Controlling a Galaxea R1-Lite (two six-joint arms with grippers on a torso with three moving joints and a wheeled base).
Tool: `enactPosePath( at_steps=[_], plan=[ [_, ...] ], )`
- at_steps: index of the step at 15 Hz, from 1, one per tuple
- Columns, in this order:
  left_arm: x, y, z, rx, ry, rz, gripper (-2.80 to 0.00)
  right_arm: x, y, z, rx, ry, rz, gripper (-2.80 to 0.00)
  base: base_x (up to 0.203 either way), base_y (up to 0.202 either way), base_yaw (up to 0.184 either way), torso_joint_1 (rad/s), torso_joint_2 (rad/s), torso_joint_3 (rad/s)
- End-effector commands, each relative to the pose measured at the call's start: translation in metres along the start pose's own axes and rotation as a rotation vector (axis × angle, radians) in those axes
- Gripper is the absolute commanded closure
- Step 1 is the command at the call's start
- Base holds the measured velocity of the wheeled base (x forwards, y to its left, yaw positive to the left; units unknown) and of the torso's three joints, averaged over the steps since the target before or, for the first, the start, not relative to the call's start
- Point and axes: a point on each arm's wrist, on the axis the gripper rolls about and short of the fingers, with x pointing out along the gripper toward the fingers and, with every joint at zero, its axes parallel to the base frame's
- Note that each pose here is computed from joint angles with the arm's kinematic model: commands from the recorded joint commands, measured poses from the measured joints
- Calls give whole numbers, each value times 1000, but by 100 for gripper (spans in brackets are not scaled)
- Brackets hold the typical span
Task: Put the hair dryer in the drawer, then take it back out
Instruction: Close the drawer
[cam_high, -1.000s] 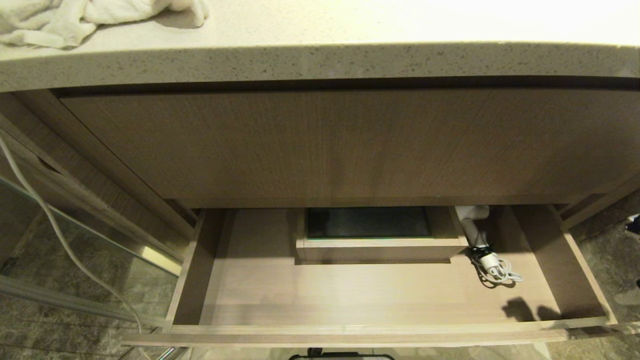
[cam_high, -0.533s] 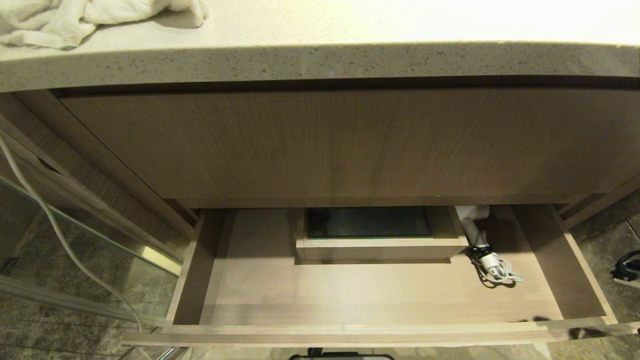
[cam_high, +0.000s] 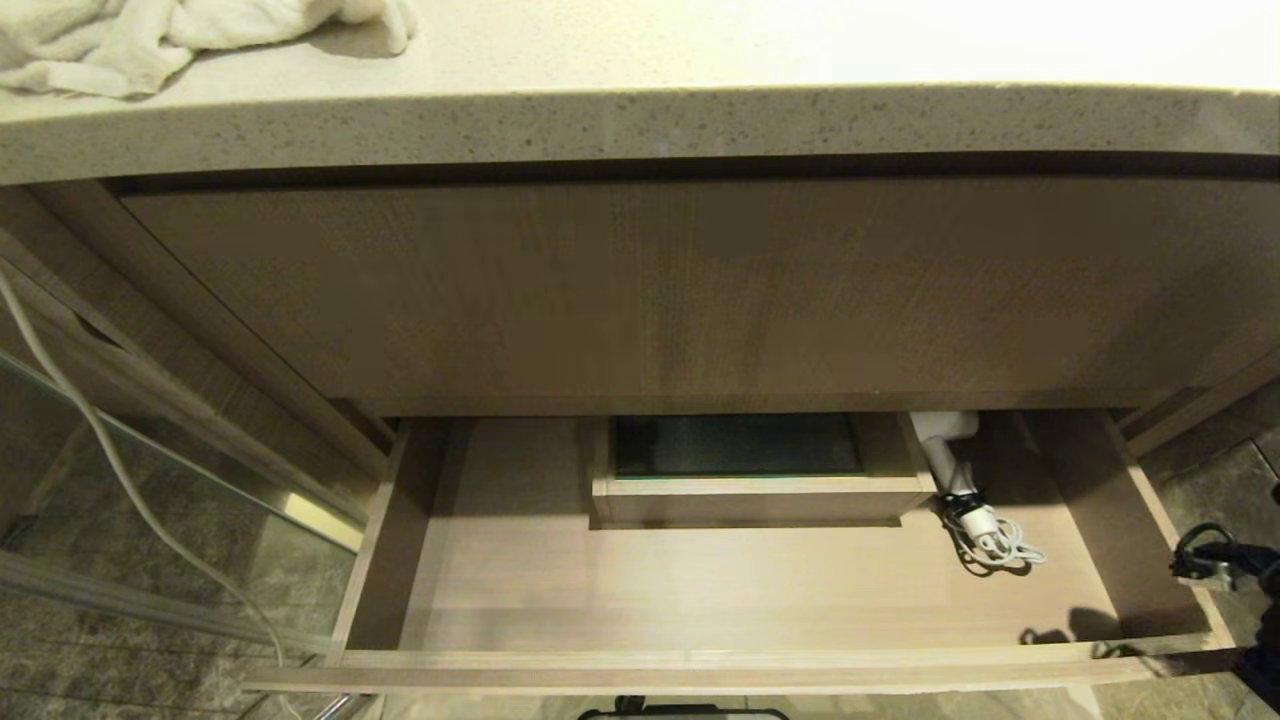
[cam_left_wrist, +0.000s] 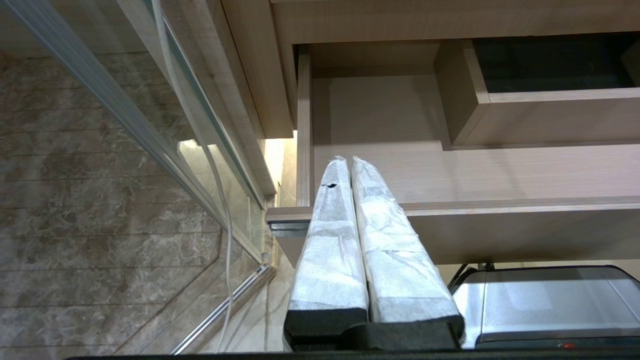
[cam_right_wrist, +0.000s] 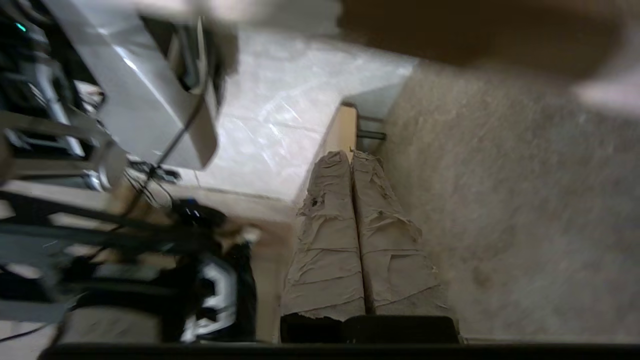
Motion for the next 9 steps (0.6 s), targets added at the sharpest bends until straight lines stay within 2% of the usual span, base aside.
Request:
enactPosePath(
  at_steps=[1, 5, 7, 9],
  plan=[
    [0, 0, 0, -1, 3, 0, 0, 25, -7, 8, -22, 60, 46, 0, 0, 0, 0, 0, 0, 0],
    [0, 0, 0, -1, 3, 0, 0, 32, -20, 21, -17, 2, 9, 0, 0, 0, 0, 0, 0, 0],
    [0, 0, 0, -1, 3, 0, 0, 8, -28, 23, 1, -145, -37, 0, 0, 0, 0, 0, 0, 0],
    [0, 0, 0, -1, 3, 0, 0, -14, -32, 25, 0, -365, -86, 0, 0, 0, 0, 0, 0, 0]
  ],
)
